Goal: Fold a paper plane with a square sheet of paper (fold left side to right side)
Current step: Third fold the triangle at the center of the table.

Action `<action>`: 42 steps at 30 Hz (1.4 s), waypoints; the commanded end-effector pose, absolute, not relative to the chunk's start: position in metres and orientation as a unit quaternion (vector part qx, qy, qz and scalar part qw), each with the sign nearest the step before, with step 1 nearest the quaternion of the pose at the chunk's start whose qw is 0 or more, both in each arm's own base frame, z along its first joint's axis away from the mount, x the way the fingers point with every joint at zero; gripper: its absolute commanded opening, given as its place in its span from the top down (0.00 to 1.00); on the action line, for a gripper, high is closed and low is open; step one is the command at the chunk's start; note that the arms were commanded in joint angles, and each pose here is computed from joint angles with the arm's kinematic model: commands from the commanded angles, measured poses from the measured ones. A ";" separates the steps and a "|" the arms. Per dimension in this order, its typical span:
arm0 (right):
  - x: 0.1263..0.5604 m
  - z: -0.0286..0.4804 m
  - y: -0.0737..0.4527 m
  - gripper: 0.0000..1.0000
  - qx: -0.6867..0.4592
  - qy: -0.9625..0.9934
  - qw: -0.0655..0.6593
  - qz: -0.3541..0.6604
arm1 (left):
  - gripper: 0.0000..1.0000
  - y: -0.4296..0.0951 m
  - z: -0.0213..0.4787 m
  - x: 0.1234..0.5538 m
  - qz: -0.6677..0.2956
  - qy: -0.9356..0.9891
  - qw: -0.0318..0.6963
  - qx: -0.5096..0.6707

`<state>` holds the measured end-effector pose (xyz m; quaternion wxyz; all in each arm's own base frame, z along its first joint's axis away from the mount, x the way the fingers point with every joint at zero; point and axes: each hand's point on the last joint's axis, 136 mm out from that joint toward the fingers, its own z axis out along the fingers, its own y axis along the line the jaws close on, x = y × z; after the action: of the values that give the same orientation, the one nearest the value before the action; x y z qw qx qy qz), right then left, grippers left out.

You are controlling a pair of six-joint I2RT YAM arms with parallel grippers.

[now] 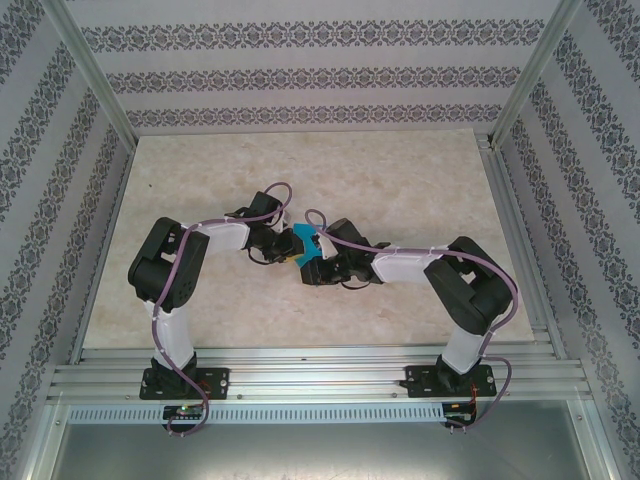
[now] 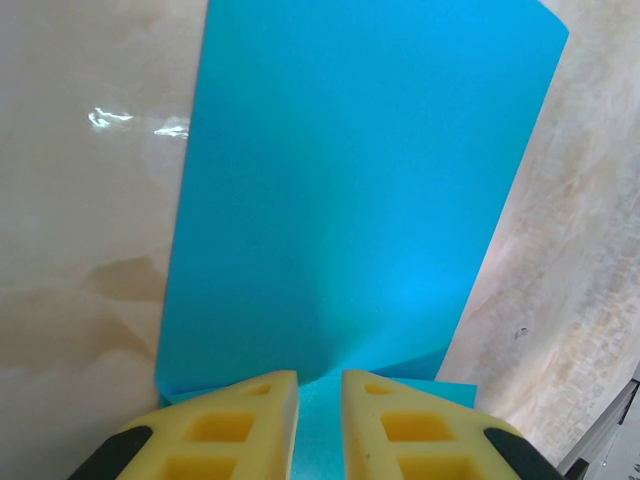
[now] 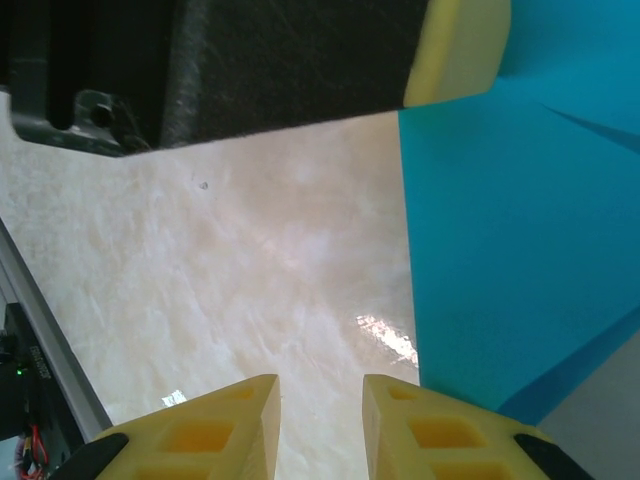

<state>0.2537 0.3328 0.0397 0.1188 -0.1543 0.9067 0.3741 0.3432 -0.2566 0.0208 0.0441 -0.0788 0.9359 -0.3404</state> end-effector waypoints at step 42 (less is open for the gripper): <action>0.258 0.005 0.310 0.70 -0.138 0.933 0.079 0.324 | 0.78 -0.250 -0.005 0.340 -0.303 0.949 0.030 -0.078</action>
<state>0.2586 0.3147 0.0194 0.0950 -0.1432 0.9255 0.3375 0.3466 -0.2589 0.0210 0.0442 -0.0776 0.9353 -0.3424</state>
